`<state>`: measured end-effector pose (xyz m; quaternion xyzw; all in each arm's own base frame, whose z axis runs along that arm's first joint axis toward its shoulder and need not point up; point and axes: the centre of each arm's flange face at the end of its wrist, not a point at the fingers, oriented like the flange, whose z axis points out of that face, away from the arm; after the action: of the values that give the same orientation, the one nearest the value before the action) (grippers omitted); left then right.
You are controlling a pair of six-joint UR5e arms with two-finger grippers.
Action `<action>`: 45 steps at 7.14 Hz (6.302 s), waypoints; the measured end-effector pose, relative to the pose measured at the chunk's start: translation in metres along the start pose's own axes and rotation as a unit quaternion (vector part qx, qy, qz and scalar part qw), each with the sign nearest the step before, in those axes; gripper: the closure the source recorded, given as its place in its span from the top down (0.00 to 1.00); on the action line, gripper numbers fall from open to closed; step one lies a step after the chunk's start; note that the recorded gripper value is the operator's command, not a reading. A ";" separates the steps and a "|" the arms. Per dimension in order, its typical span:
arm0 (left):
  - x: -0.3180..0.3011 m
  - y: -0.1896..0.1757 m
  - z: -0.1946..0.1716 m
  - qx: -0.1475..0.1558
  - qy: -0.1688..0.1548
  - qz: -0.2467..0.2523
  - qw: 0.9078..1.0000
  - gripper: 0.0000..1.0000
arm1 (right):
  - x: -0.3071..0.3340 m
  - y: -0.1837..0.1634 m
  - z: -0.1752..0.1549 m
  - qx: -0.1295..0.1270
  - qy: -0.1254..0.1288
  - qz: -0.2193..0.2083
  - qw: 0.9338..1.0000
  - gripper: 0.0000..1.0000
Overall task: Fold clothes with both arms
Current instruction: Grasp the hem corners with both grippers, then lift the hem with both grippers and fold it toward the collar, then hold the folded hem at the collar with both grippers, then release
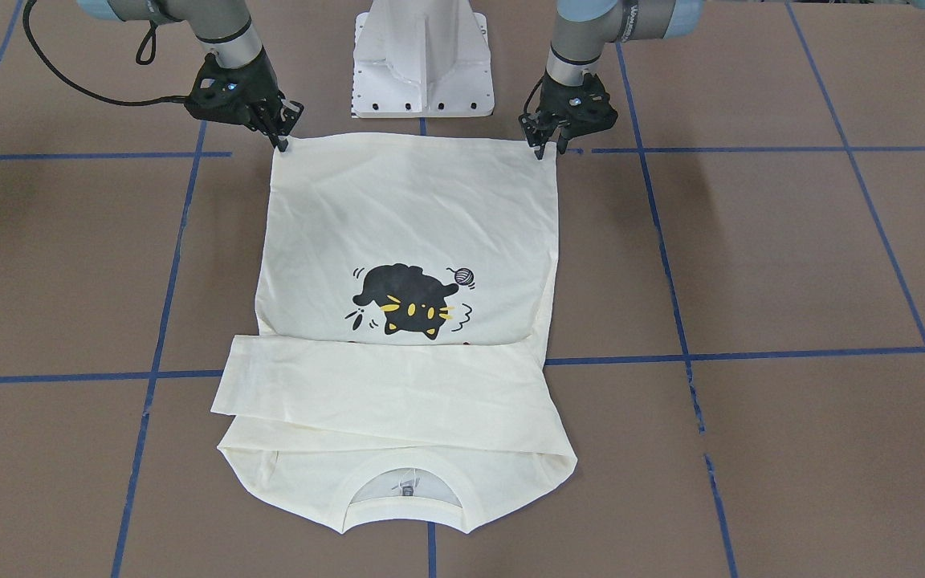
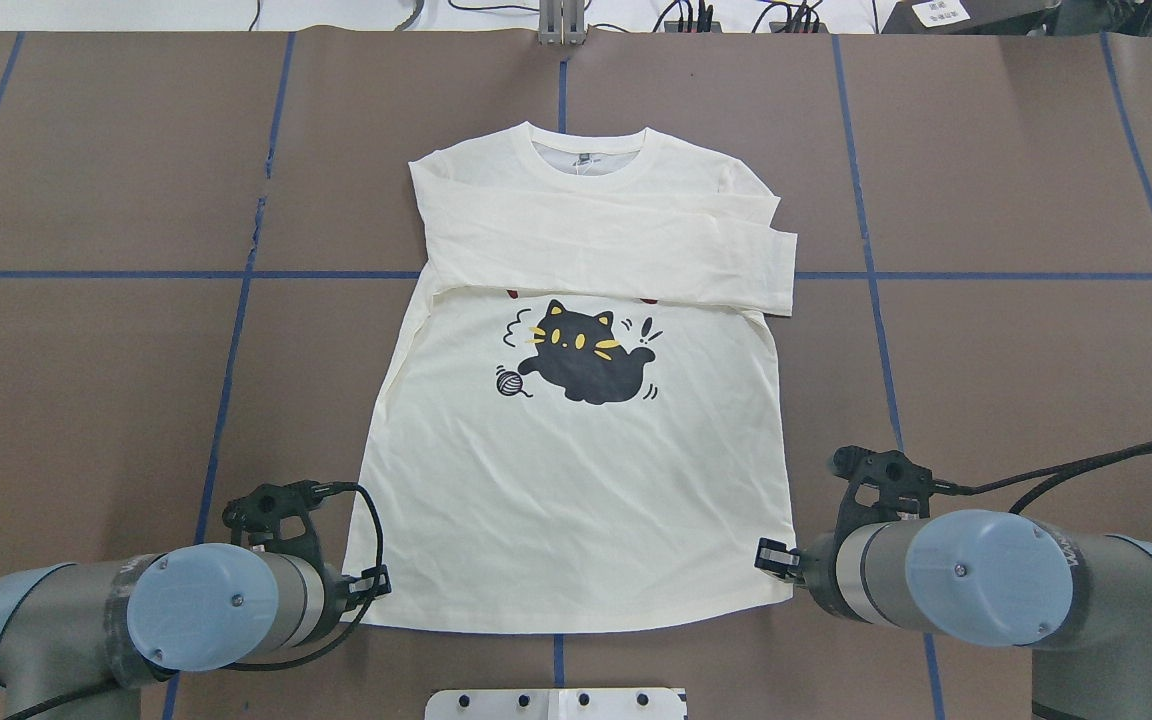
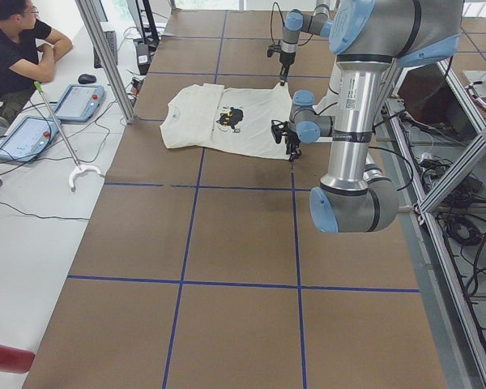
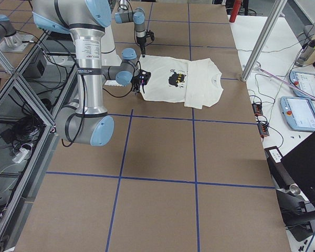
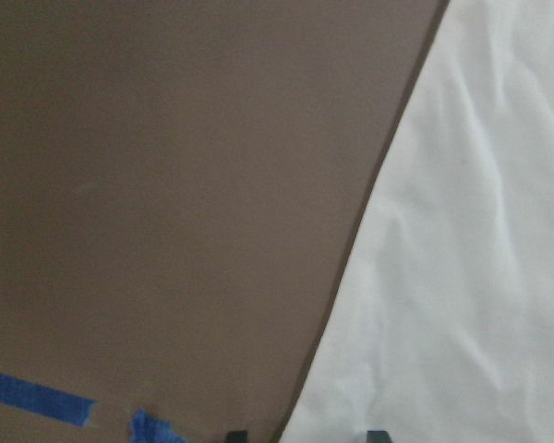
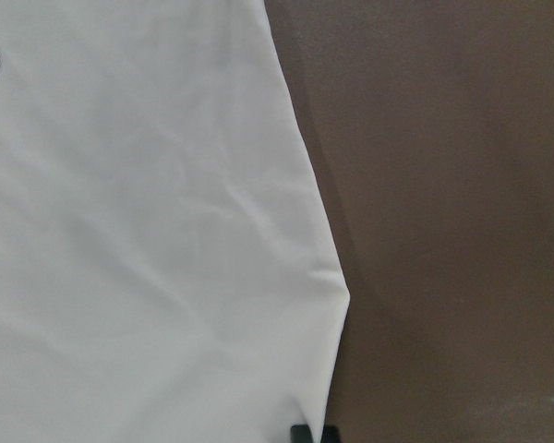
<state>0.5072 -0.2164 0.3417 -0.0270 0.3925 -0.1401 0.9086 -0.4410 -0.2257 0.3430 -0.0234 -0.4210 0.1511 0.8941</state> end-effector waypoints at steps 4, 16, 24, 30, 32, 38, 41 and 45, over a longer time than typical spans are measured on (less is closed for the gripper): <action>0.003 0.002 -0.008 -0.003 0.008 0.001 1.000 0.00 | 0.000 -0.002 -0.001 0.000 0.000 0.002 1.000 0.00; 0.003 0.111 -0.173 -0.123 0.079 0.048 0.988 0.00 | 0.044 -0.009 -0.120 -0.203 -0.024 0.012 0.979 0.00; 0.019 -0.026 -0.168 -0.022 0.070 0.014 0.997 0.00 | -0.035 -0.189 -0.105 -0.063 -0.096 0.029 0.993 0.00; 0.068 -0.214 -0.107 0.071 0.021 -0.006 0.997 0.00 | -0.091 -0.315 -0.052 -0.011 -0.056 0.074 0.996 0.00; 0.066 -0.251 -0.077 0.086 0.026 -0.007 0.996 0.00 | -0.091 -0.329 -0.037 -0.007 -0.041 0.084 0.996 0.00; 0.060 -0.290 -0.038 0.101 0.040 -0.011 0.994 0.00 | -0.083 -0.360 0.018 0.002 -0.066 0.071 0.995 0.00; 0.066 -0.290 -0.041 0.101 0.045 -0.009 0.994 0.00 | -0.099 -0.354 0.016 0.000 -0.071 0.064 0.995 0.00; 0.074 -0.296 -0.040 0.103 0.045 -0.011 0.994 0.00 | -0.100 -0.351 0.020 -0.001 -0.071 0.062 0.996 0.00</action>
<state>0.4579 -0.5180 0.3088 0.0689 0.4159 -0.1910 0.8864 -0.4282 -0.5911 0.3410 -0.0396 -0.4812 0.2068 0.8510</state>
